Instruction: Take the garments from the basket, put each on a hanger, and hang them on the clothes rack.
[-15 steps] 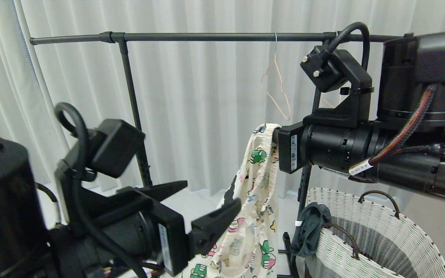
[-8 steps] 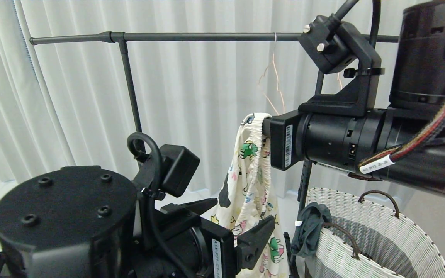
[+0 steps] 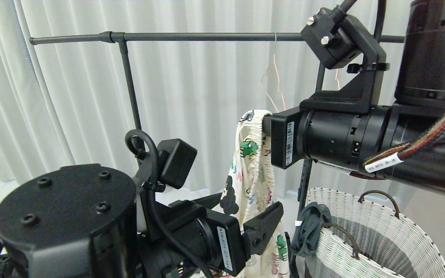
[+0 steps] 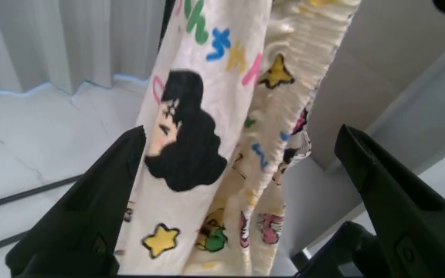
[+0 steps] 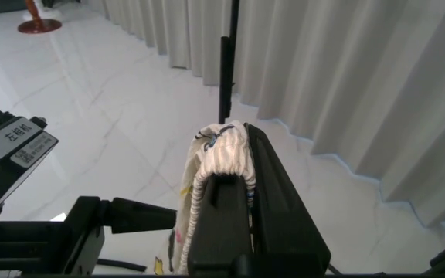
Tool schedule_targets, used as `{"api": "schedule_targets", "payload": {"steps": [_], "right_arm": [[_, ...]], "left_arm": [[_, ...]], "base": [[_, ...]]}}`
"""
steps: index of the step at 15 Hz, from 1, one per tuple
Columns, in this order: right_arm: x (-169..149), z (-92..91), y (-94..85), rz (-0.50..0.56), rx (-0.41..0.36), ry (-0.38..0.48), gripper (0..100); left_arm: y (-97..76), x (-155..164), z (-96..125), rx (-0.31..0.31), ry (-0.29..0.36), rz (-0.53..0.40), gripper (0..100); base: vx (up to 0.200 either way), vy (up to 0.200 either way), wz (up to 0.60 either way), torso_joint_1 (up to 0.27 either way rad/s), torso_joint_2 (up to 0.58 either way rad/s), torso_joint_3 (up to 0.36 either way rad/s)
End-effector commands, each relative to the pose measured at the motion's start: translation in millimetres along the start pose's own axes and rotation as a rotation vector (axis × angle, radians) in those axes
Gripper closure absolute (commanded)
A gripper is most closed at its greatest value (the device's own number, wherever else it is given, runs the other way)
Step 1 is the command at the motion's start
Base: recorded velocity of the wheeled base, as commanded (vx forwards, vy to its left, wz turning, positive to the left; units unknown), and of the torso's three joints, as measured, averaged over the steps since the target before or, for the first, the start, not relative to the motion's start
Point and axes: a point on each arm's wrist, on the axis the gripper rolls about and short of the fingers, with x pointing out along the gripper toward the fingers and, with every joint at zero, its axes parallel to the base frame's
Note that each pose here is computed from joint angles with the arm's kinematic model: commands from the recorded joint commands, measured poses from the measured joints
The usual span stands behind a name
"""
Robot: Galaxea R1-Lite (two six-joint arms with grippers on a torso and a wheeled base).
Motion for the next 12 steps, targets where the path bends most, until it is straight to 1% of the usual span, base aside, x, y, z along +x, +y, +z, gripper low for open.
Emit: {"api": "schedule_targets", "payload": {"steps": [1,9,10,12], "right_arm": [[-1,0.9,0.3,0.002,0.0,-0.004,100],[-2,0.9,3.4,0.013,-0.002,-0.004,100],[-2,0.8,3.8,0.014,-0.002,-0.004,100],[-2,0.5,5.6,0.02,-0.003,-0.003,100]], "left_arm": [[1.2,-7,2,-0.002,-0.012,-0.003,0],[13.0,-15,0,-0.011,-0.022,0.03,0],[14.0,-15,-3,-0.01,-0.019,0.03,0],[19.4,-8,-13,0.004,0.019,0.057,0]], "base": [[0.0,0.0,0.0,0.0,0.0,0.0],[0.0,0.0,0.0,0.0,0.0,0.0],[0.0,0.0,0.0,0.0,0.0,0.0],[0.0,0.0,0.0,0.0,0.0,0.0]]}}
